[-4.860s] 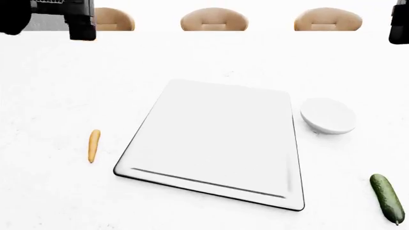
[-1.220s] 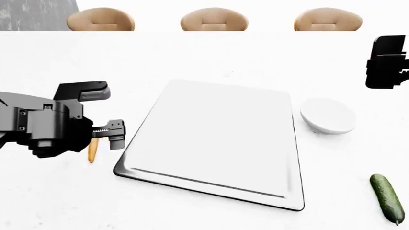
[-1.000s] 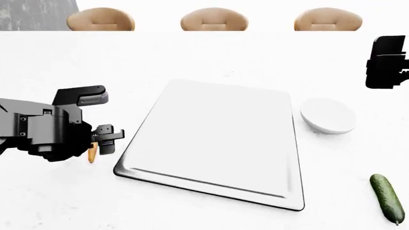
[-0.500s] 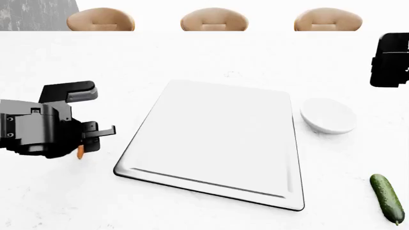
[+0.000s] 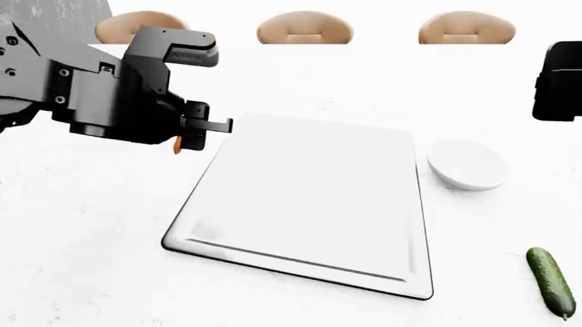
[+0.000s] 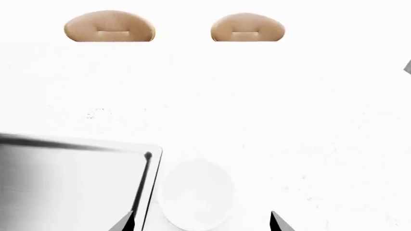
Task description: Place the two vegetables and bowl onto the tray for setting up a vegetable dip station.
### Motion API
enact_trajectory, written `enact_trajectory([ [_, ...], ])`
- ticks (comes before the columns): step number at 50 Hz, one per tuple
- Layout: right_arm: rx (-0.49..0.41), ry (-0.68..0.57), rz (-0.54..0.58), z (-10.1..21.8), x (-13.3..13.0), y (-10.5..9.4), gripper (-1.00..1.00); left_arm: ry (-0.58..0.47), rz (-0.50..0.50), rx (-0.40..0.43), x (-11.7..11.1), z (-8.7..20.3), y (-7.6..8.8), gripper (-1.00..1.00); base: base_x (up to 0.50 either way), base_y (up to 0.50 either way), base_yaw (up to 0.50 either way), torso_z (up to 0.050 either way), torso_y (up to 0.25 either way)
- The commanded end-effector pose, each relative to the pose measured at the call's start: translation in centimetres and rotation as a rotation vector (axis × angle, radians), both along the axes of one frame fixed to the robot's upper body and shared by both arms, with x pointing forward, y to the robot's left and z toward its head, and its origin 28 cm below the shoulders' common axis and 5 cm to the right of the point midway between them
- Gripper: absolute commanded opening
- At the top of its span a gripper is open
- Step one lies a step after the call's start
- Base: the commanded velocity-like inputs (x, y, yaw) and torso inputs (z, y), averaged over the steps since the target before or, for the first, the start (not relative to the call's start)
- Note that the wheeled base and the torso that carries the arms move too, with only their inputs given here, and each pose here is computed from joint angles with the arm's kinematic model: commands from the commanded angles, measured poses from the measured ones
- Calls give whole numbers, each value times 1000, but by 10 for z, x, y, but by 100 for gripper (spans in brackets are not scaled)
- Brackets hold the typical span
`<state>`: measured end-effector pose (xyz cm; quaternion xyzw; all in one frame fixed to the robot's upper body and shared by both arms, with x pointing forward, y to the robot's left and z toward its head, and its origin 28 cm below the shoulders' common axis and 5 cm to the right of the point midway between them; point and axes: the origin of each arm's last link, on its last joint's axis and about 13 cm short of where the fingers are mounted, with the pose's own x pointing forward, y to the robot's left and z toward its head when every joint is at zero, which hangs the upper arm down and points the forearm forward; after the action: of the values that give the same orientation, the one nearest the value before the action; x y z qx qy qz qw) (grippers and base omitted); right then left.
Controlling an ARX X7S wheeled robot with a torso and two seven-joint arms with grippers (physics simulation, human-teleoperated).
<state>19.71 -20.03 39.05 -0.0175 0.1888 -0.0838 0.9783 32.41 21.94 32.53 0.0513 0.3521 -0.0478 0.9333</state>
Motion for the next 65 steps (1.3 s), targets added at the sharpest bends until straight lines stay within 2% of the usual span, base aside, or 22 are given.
enact_trajectory([
  [1, 4, -9, -1, 2, -2, -1, 100, 67, -167, 12, 5, -12, -36, -100, 0, 0, 0, 0, 0],
  [6, 6, -9, -2, 1, -2, -1, 100, 131, -203, 6, -3, -26, -37, -100, 0, 0, 0, 0, 0],
  [16, 7, -5, 1, -1, -2, -1, 100, 172, -236, 12, -10, -40, -39, -100, 0, 0, 0, 0, 0],
  [26, 9, -4, -1, -3, -2, -2, 100, 170, -254, -1, -12, -38, -39, -100, 0, 0, 0, 0, 0],
  [40, 8, -4, -1, -1, -3, -2, 100, 131, -221, -30, -10, -31, -33, -100, 0, 0, 0, 0, 0],
  [42, 8, -4, -2, -1, -4, -2, 100, 125, -219, -12, -10, -31, -33, -100, 0, 0, 0, 0, 0],
  [46, 7, -5, 1, -1, -4, -2, 100, 108, -191, -38, -7, -31, -32, -100, 0, 0, 0, 0, 0],
  [47, 10, -5, 1, -1, -4, -2, 100, 117, -213, -30, -7, -32, -32, -100, 0, 0, 0, 0, 0],
  [48, 8, -3, 1, -2, -4, -2, 100, 101, -217, -35, -6, -32, -33, 100, 0, 0, 0, 0, 0],
  [65, 10, -1, 4, -2, -3, -1, 100, 76, -199, -53, -6, -26, -29, 100, 0, 0, 0, 0, 0],
])
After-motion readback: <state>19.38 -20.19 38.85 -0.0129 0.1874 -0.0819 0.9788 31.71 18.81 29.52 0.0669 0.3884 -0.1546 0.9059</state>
